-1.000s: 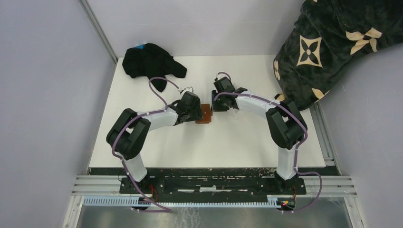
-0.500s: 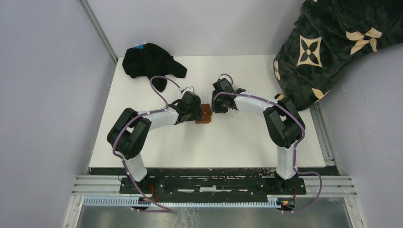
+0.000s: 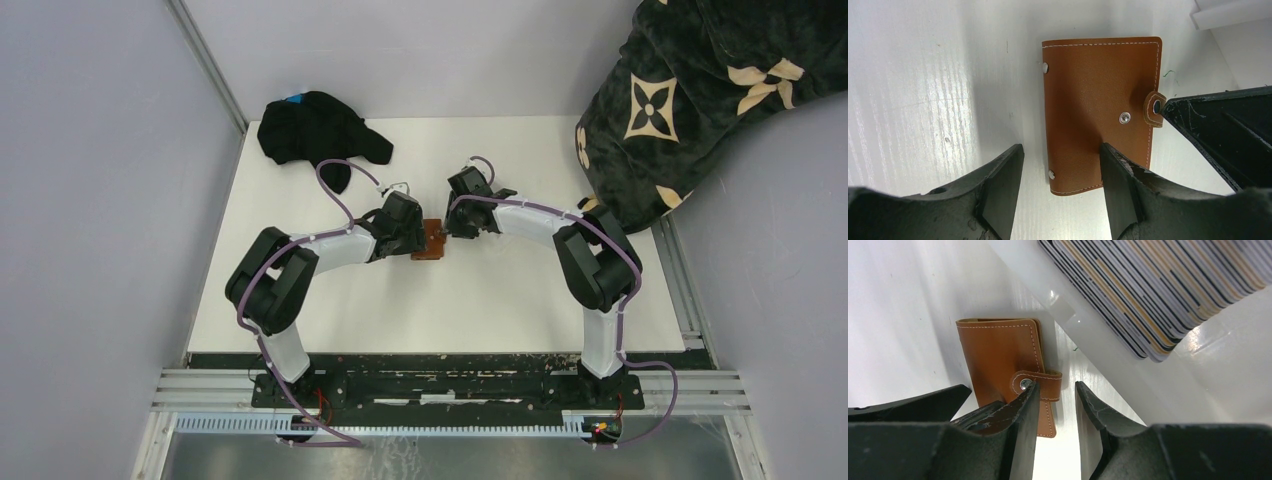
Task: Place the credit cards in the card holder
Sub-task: Close the card holder at the center of the board.
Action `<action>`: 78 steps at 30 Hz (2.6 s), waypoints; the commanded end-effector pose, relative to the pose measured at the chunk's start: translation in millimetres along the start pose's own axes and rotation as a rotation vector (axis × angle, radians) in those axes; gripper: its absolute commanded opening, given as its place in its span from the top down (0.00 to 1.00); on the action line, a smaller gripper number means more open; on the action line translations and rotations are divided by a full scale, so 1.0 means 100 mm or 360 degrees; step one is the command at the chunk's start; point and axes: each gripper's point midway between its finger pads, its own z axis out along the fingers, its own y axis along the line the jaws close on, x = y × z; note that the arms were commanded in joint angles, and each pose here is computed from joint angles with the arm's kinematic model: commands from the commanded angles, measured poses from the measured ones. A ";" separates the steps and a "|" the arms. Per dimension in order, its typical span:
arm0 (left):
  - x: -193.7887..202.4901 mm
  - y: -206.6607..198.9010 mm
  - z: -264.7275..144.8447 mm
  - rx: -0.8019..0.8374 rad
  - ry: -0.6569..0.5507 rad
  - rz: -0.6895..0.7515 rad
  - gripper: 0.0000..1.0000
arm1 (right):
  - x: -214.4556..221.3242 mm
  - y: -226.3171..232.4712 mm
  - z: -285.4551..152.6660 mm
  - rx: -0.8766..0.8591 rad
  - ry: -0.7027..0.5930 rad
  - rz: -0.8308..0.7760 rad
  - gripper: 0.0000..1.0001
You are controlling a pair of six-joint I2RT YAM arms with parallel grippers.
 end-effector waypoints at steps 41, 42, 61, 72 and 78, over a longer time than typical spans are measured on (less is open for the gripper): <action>0.43 0.31 0.10 -0.0151 0.0240 0.0161 0.38 | -0.12 0.31 -0.04 -0.0202 0.0009 0.0027 0.61; 0.42 0.31 0.10 -0.0152 0.0239 0.0161 0.38 | -0.13 0.32 -0.08 -0.0203 0.0000 0.0017 0.61; 0.60 0.41 0.04 -0.0155 0.0303 0.0174 0.41 | -0.12 0.16 -0.08 -0.0121 -0.0048 0.0053 0.60; 0.66 0.45 0.03 -0.0158 0.0327 0.0186 0.41 | -0.06 0.14 0.07 -0.0102 -0.0019 0.0091 0.60; 0.64 0.43 0.03 -0.0151 0.0324 0.0193 0.41 | -0.01 0.11 0.13 -0.0084 0.0004 0.0096 0.60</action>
